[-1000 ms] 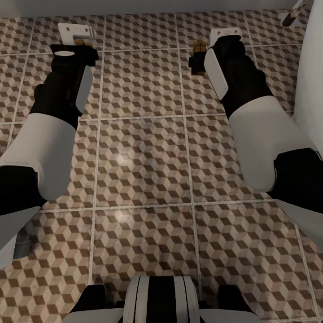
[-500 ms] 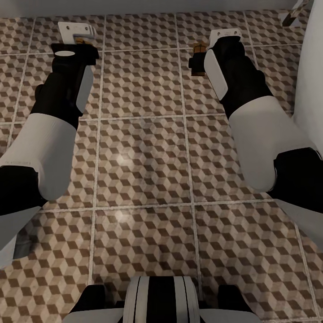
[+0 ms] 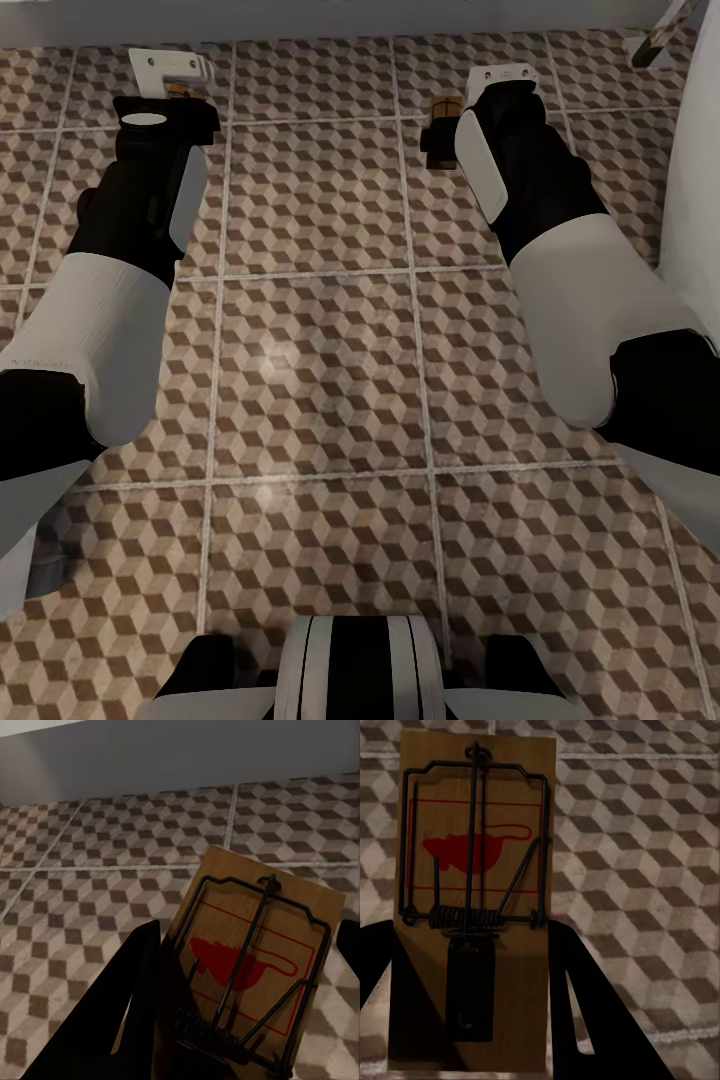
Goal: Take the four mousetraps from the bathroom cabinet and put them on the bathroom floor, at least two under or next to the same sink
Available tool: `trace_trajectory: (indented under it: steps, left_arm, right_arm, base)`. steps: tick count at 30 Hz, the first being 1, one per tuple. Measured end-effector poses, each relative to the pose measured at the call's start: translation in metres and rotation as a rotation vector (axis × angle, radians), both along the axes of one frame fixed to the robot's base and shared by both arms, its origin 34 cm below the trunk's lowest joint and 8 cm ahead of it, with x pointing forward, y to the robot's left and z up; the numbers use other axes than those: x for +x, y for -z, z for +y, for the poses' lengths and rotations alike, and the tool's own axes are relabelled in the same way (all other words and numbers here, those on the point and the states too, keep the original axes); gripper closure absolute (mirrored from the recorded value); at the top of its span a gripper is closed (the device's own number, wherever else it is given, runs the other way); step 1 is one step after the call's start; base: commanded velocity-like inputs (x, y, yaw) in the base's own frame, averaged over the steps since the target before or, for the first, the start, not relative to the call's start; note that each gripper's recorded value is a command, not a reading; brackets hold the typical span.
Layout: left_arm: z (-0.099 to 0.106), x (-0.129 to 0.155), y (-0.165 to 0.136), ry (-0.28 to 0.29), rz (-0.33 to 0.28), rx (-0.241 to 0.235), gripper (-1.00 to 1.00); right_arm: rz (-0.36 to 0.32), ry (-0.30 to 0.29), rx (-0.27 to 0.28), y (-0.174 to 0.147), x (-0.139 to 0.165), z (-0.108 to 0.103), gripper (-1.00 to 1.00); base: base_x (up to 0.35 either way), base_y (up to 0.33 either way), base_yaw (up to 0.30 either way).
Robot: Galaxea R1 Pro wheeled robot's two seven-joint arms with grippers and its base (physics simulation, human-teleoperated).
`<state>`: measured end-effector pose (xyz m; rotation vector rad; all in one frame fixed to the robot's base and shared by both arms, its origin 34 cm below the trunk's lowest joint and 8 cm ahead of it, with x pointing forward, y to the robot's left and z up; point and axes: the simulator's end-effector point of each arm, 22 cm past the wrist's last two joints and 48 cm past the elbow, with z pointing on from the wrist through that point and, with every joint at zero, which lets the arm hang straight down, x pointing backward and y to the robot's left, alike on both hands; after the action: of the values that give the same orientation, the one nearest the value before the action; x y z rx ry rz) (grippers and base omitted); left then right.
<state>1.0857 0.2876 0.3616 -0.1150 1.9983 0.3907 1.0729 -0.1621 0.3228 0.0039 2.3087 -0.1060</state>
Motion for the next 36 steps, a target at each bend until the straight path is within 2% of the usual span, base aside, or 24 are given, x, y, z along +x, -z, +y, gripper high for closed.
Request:
trace_trajectory:
  steps: [20,36]
  left_arm:
    - [0.000,0.000,0.001,0.001,-0.003,0.002,1.00]
    - [0.001,0.000,0.003,0.006,0.001,0.006,1.00]
  right_arm:
    - [0.001,-0.001,-0.001,0.001,0.000,0.000,1.00]
    - [0.008,0.008,0.001,0.019,-0.003,-0.001,1.00]
  base:
    - [0.120,0.000,0.000]
    - [0.099,0.000,0.000]
